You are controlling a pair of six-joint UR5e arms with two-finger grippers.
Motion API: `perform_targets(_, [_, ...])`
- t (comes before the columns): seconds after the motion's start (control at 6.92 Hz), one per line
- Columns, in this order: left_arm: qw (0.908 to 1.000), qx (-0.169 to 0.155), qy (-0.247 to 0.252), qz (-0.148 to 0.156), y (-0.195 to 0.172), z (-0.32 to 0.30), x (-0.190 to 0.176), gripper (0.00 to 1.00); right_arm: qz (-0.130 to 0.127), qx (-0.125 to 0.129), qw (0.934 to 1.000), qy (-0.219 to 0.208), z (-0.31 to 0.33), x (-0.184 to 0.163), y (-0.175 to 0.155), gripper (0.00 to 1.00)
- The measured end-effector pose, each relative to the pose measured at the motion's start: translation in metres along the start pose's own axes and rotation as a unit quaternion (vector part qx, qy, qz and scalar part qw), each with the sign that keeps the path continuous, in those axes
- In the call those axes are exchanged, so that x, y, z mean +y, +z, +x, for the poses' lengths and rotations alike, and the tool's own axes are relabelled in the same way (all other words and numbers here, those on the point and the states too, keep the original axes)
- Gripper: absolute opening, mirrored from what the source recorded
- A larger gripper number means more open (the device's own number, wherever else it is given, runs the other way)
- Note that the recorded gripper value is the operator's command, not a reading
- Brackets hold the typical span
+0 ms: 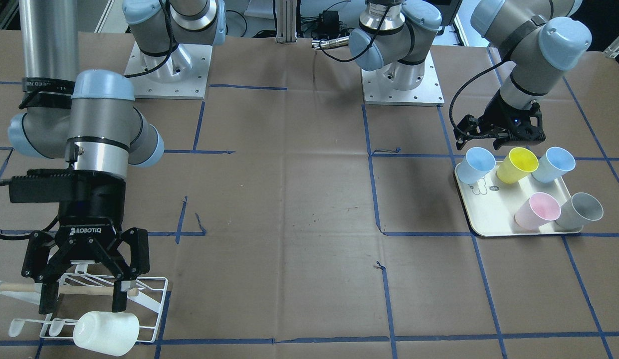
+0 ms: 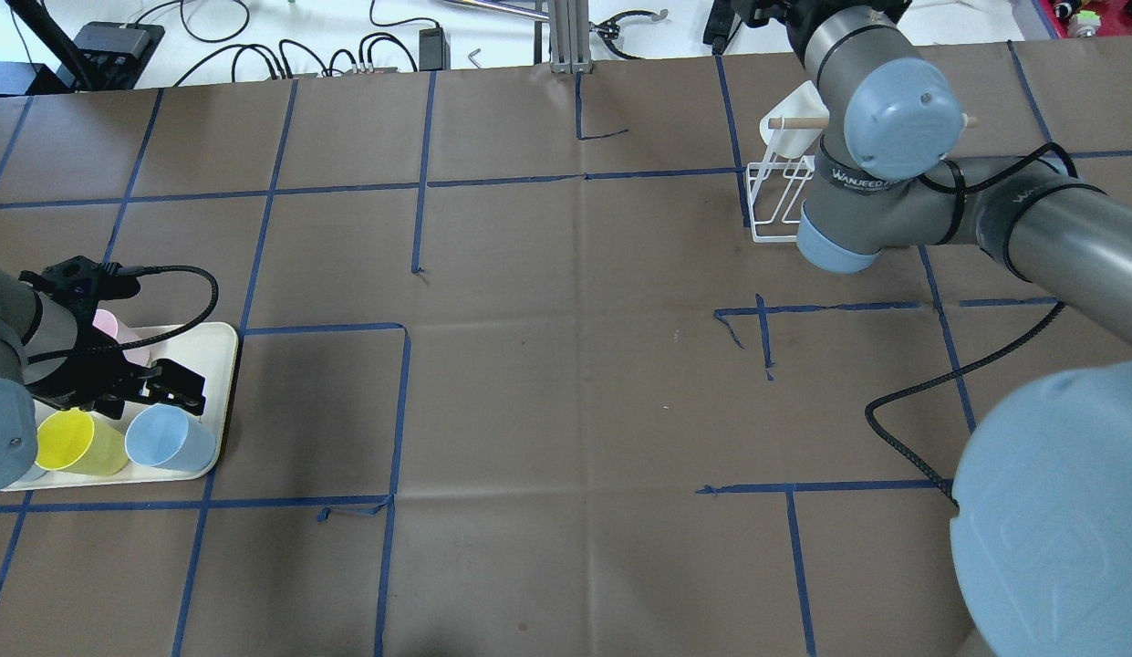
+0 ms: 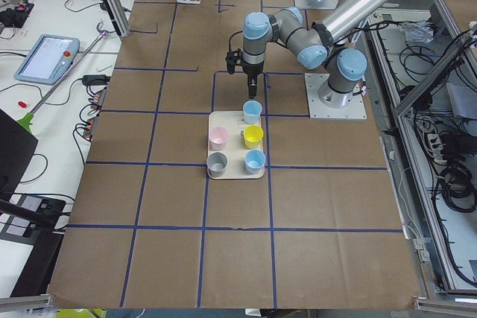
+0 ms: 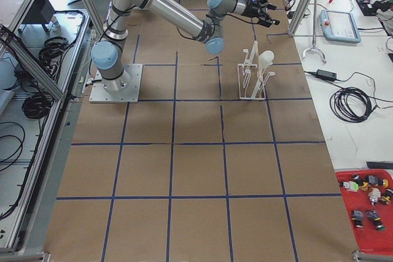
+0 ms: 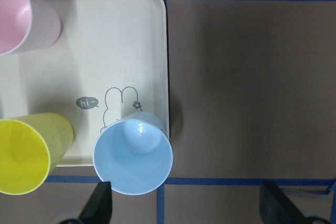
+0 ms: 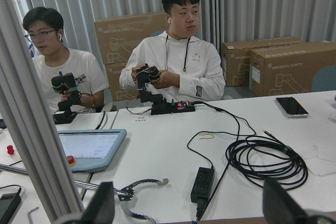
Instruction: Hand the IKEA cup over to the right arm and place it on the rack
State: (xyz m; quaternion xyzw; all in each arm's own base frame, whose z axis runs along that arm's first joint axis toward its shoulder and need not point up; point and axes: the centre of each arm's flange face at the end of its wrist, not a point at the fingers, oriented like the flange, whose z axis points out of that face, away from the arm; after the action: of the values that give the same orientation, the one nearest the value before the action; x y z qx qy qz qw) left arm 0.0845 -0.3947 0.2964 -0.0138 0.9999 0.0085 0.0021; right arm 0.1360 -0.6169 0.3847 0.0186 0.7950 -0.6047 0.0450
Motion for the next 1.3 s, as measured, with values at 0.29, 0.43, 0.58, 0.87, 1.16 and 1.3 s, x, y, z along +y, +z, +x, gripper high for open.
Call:
perform_targets(0.29, [0.9996, 0.012, -0.015, -0.023, 0.028, -0.008, -0.003, 0.99, 0.003, -0.018, 0.9994, 0.029, -0.022, -0.006, -0.043, 1.00])
perform_targets(0.43, [0.9990, 0.017, -0.027, -0.032, 0.039, -0.018, -0.004, 0.99, -0.001, -0.030, 0.9970, 0.071, -0.036, -0.003, -0.065, 1.00])
perform_targets(0.58, [0.9986, 0.019, -0.033, -0.036, 0.045, -0.025, -0.005, 0.97, -0.007, -0.044, 0.9916, 0.122, -0.051, 0.001, -0.086, 1.00])
perform_targets(0.87, [0.9983, 0.021, -0.035, -0.041, 0.051, -0.028, -0.005, 0.60, -0.018, -0.069, 0.9730, 0.220, -0.078, 0.006, -0.120, 1.00])
perform_targets(1.16, [0.9982, 0.022, -0.032, -0.045, 0.054, -0.029, -0.005, 0.16, -0.038, -0.077, 0.9356, 0.342, -0.090, 0.018, -0.141, 1.00])
perform_targets(1.3, [0.9982, 0.022, -0.030, -0.046, 0.054, -0.029, -0.006, 0.04, -0.051, -0.077, 0.9051, 0.415, -0.092, 0.023, -0.147, 1.00])
